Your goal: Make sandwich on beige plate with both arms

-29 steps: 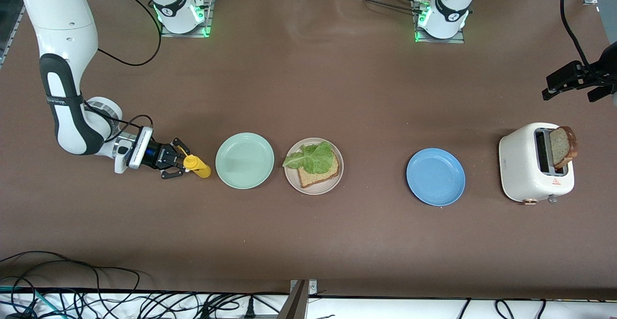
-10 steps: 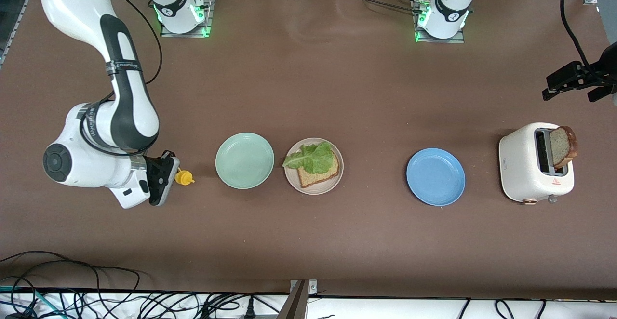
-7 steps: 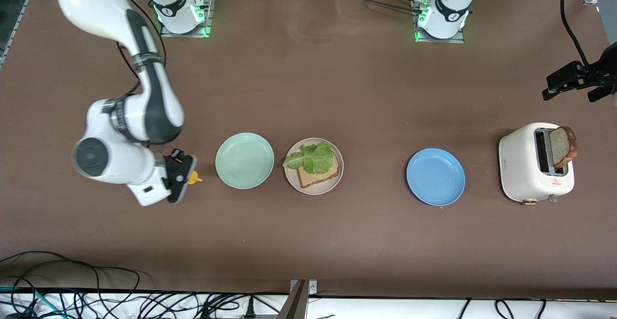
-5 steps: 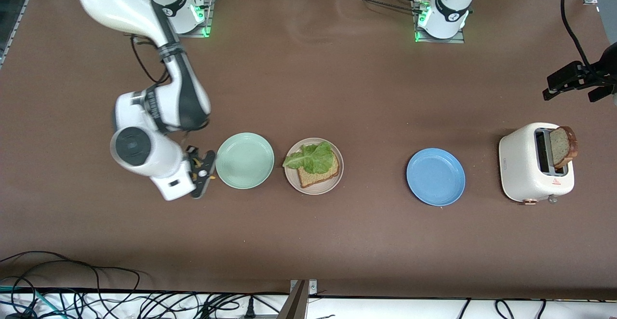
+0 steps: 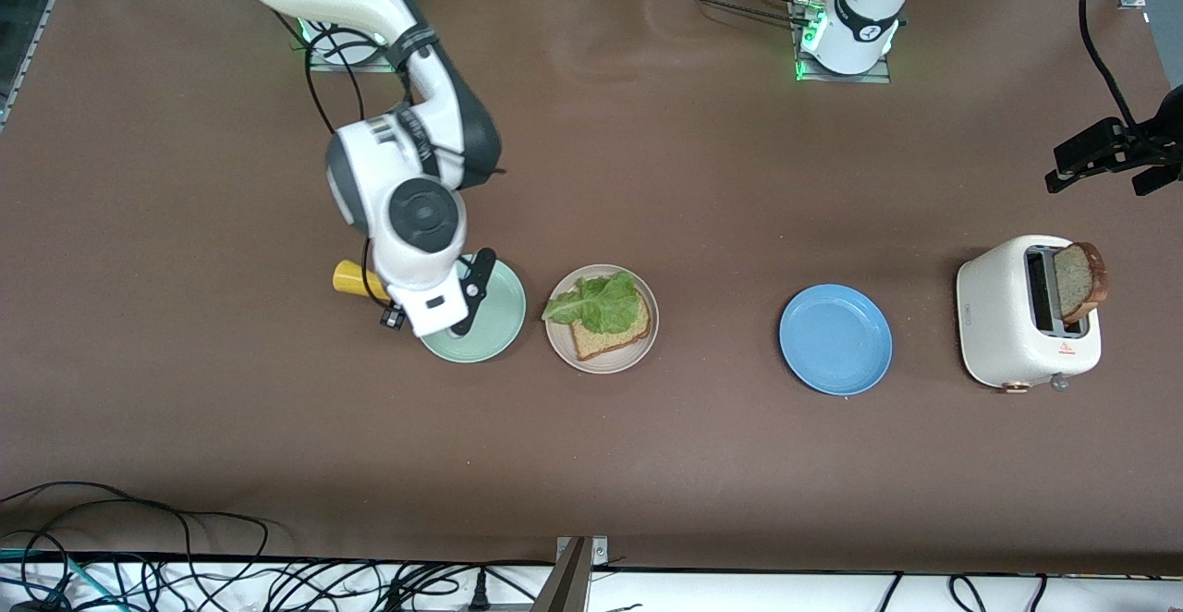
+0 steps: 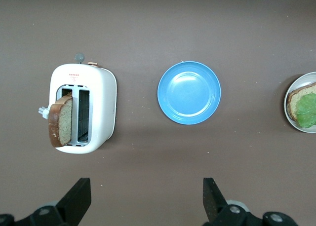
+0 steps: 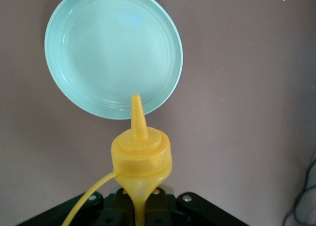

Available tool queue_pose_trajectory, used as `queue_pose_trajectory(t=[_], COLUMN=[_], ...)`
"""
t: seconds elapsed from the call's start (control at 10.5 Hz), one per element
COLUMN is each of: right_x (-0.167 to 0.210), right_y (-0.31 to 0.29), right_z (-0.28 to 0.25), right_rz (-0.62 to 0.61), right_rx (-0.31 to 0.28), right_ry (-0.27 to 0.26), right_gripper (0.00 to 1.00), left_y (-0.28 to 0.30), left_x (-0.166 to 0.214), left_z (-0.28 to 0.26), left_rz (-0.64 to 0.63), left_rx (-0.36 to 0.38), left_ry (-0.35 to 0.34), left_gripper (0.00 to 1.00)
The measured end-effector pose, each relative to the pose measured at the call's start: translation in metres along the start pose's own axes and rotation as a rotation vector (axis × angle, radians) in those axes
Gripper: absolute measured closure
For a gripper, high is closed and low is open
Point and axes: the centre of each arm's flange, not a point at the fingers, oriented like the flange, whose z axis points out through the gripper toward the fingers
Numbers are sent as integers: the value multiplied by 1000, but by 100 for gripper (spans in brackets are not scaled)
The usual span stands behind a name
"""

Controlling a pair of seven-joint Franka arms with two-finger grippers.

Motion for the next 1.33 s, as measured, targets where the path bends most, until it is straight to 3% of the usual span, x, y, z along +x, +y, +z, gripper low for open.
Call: queue_pose_trajectory(t=[0.1,0.38,0.57,0.76,0.95,1.33], right_x=[9,36,75,113,122,134], right_y=[-12,-46,-84,-115,-115,-124], right_z=[-10,-28,-26,-19,-16,-5], right_rz=[4,83,19,-39,-45,-66], right_rx=[-30,-78,-198,-306,-330,-334], right_ry=[-28,-46,-112,-109,-83,-91], right_gripper=[95,95,95,95,95,95], left_y=[0,0,0,0,0,-1], left_x=[0,0,0,0,0,0], left_z=[0,0,0,0,0,0], left_rz=[0,0,0,0,-1,-1], left_rx=[0,0,0,0,0,0], left_ry=[0,0,0,0,0,0], left_gripper=[0,0,0,0,0,0])
